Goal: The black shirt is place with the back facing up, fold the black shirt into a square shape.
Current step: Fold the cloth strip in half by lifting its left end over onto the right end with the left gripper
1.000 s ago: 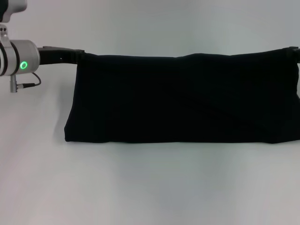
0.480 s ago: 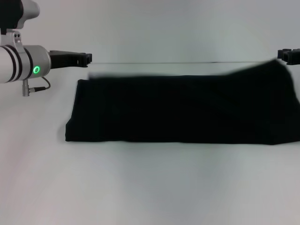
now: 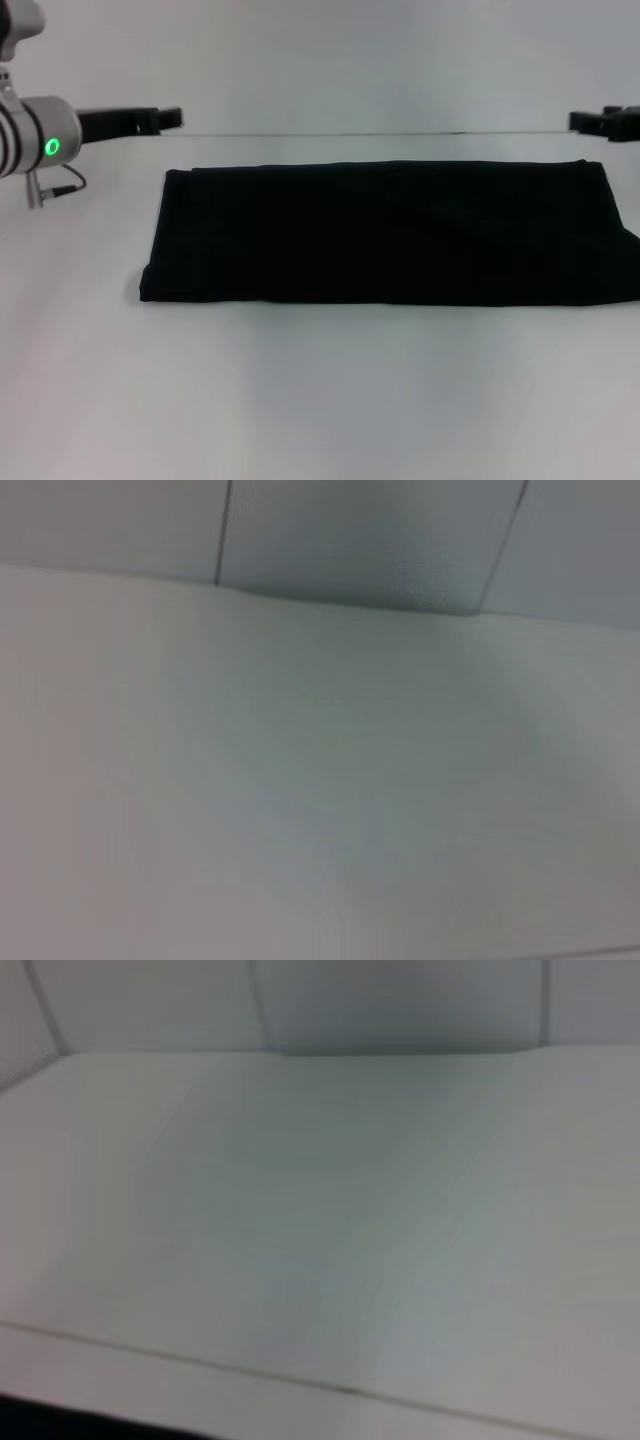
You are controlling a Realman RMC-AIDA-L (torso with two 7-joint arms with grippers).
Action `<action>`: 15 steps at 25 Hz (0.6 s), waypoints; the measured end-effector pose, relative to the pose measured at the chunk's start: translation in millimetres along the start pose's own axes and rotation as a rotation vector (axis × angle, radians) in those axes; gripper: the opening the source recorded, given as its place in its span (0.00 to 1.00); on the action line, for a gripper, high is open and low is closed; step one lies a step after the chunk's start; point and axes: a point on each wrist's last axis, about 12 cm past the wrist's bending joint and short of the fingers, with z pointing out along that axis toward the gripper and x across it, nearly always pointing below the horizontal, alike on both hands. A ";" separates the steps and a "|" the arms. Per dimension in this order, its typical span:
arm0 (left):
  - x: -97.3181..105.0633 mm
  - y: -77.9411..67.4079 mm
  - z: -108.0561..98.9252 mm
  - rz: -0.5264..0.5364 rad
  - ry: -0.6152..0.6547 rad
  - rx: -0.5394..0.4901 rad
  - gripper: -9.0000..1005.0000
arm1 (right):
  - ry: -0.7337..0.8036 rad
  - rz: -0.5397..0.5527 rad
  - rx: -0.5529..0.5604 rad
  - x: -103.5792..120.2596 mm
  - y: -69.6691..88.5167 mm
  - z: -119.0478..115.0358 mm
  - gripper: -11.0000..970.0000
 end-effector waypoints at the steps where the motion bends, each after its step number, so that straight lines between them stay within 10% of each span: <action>1: 0.0 0.0 0.0 0.000 0.000 0.000 0.45 | 0.008 0.017 -0.043 2.7 2.9 -2.4 0.47; 7: 35.4 -13.5 -51.9 -0.197 0.243 0.420 0.60 | 0.002 0.116 -0.320 22.5 20.4 -25.4 0.67; 15: 59.6 -13.8 -73.8 -0.388 0.386 0.519 0.80 | 0.016 0.159 -0.420 41.2 24.4 -40.5 0.81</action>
